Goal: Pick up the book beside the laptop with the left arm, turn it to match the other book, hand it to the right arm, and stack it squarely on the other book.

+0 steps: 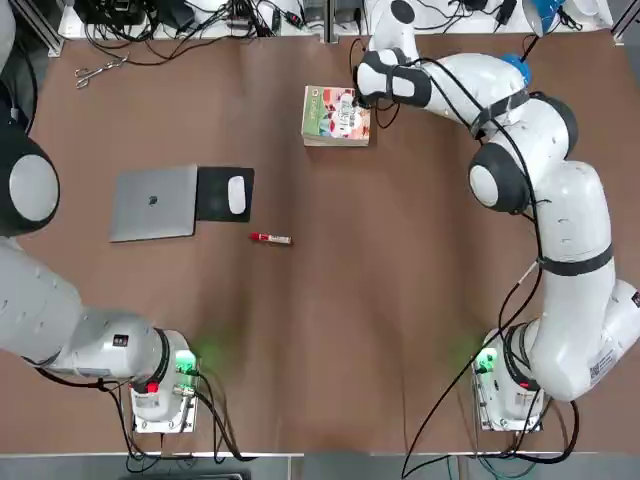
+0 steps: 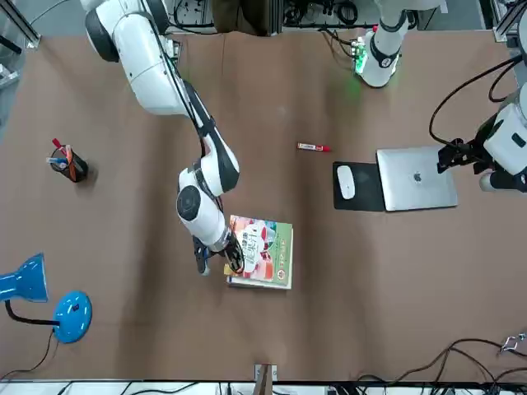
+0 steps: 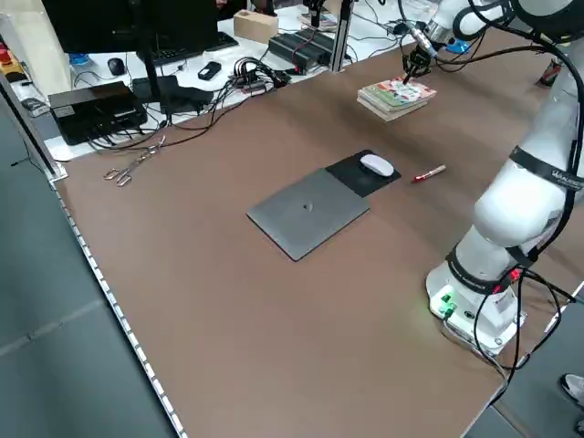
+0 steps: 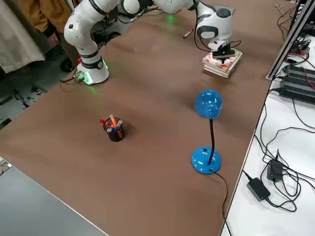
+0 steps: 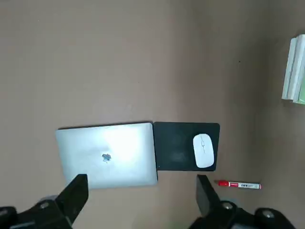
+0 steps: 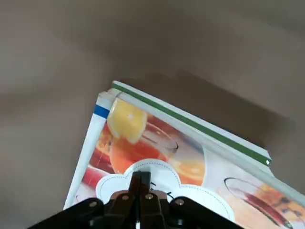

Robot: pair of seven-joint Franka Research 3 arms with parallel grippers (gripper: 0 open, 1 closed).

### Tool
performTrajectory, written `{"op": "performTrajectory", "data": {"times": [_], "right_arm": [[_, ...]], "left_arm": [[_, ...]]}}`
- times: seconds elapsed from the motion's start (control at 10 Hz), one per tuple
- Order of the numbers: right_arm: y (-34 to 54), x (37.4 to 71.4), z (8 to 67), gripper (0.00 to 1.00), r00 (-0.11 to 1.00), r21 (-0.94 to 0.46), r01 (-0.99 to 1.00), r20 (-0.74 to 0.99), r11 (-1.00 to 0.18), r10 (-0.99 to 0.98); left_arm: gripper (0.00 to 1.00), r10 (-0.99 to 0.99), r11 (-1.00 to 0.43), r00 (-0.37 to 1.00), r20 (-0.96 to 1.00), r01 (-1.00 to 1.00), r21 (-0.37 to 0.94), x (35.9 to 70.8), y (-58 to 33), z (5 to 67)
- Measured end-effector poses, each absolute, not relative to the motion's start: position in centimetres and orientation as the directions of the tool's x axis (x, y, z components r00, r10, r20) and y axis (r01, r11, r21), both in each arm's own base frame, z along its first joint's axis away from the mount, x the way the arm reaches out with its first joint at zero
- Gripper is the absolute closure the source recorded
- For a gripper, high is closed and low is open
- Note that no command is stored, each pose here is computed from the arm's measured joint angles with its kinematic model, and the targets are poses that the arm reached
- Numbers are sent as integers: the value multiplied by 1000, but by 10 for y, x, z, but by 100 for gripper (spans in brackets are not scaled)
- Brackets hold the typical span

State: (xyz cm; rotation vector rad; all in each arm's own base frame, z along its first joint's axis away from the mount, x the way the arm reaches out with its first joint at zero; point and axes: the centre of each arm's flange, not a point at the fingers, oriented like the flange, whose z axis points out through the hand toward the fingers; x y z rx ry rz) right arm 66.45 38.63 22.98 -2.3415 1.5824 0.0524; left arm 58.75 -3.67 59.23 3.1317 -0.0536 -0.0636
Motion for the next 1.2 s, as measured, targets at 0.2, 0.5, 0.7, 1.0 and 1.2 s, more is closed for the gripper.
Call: {"op": "performTrajectory", "data": {"times": [0.2,0.5,0.7,1.0,1.2], "right_arm": [[393,661,229,98,397,-246,-906,-203,-345,-895],[410,653,227,98,418,-276,-892,-200,-359,-886],[413,652,226,98,422,-278,-890,-199,-362,-885],[413,652,226,98,421,-278,-890,-199,-361,-885],[412,652,226,98,420,-277,-891,-199,-360,-886]], "left_arm": [[0,-34,-999,999,-41,-34,9,588,-36,592],[0,-33,-999,998,-47,-33,9,589,-36,588],[0,-33,-999,998,-48,-33,9,590,-36,588],[0,-33,-999,998,-48,-33,9,590,-36,588],[0,-33,-999,998,-48,-33,9,590,-36,588]]}}
